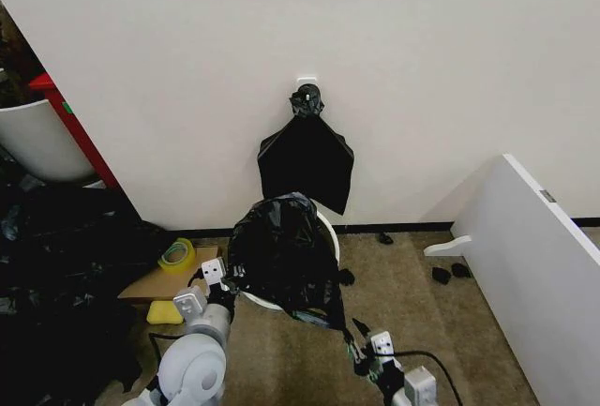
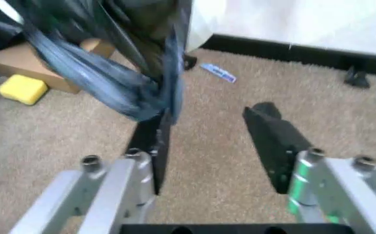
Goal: Place the garbage bag over the trash bin.
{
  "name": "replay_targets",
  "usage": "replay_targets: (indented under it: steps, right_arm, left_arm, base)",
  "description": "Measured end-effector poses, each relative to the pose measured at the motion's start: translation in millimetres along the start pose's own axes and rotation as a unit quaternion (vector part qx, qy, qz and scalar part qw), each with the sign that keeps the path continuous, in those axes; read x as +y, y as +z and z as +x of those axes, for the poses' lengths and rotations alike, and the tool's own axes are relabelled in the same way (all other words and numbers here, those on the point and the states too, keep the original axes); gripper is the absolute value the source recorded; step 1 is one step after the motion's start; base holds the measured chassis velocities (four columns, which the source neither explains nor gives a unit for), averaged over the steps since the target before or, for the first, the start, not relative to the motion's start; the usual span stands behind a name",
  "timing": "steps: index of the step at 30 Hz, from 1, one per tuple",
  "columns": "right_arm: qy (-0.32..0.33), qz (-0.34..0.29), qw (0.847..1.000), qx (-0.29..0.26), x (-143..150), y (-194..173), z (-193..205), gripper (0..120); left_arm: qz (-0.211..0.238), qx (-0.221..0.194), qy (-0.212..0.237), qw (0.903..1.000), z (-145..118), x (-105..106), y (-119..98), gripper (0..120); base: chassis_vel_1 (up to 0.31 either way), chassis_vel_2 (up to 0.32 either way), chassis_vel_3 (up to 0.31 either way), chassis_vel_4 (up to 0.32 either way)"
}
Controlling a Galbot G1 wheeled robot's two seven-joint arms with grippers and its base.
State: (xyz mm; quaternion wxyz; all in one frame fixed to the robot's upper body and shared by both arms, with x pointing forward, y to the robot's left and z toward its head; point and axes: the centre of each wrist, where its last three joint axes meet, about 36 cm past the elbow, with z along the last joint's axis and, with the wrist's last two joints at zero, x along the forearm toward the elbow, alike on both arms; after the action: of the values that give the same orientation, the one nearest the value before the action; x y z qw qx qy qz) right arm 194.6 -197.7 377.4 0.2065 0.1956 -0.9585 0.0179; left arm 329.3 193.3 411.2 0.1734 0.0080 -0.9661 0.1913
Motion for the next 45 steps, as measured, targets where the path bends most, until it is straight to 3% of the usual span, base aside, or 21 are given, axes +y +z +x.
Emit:
replay_targets:
  steps: [7,15,22,33,37,45]
  right_arm:
    - [-0.007,-0.007,0.999,-0.041,12,-36,22,72]
    - [-0.002,-0.01,0.993,-0.114,15,-63,9,98]
    - [0.009,-0.008,0.993,-0.121,7,-56,-18,100]
    - [0.013,-0.013,0.994,-0.111,1,-48,-33,64]
    - [0.02,-0.02,0.993,-0.111,-3,-46,-37,43]
    - [0.018,-0.029,0.993,-0.11,-1,-44,-38,20]
  left_arm:
    - [-0.003,-0.007,-0.001,1.0,-5,1,-3,1]
    - [-0.025,-0.005,0.012,0.9996,2,-1,3,1]
    - [-0.039,-0.001,0.03,0.9988,7,-6,11,1]
    - [-0.042,-0.001,0.038,0.9984,10,-7,11,1]
    - [-0.047,-0.002,0.039,0.9981,11,-6,12,1]
    - [-0.048,-0.002,0.04,0.998,11,-6,12,1]
  base:
    - [0.0,0.0,0.0,0.0]
    - [0.0,0.0,0.0,0.0]
    - [0.0,0.0,0.0,0.0]
    - [0.0,0.0,0.0,0.0]
    - [0.0,0.0,0.0,0.0]
    - [0.0,0.0,0.0,0.0]
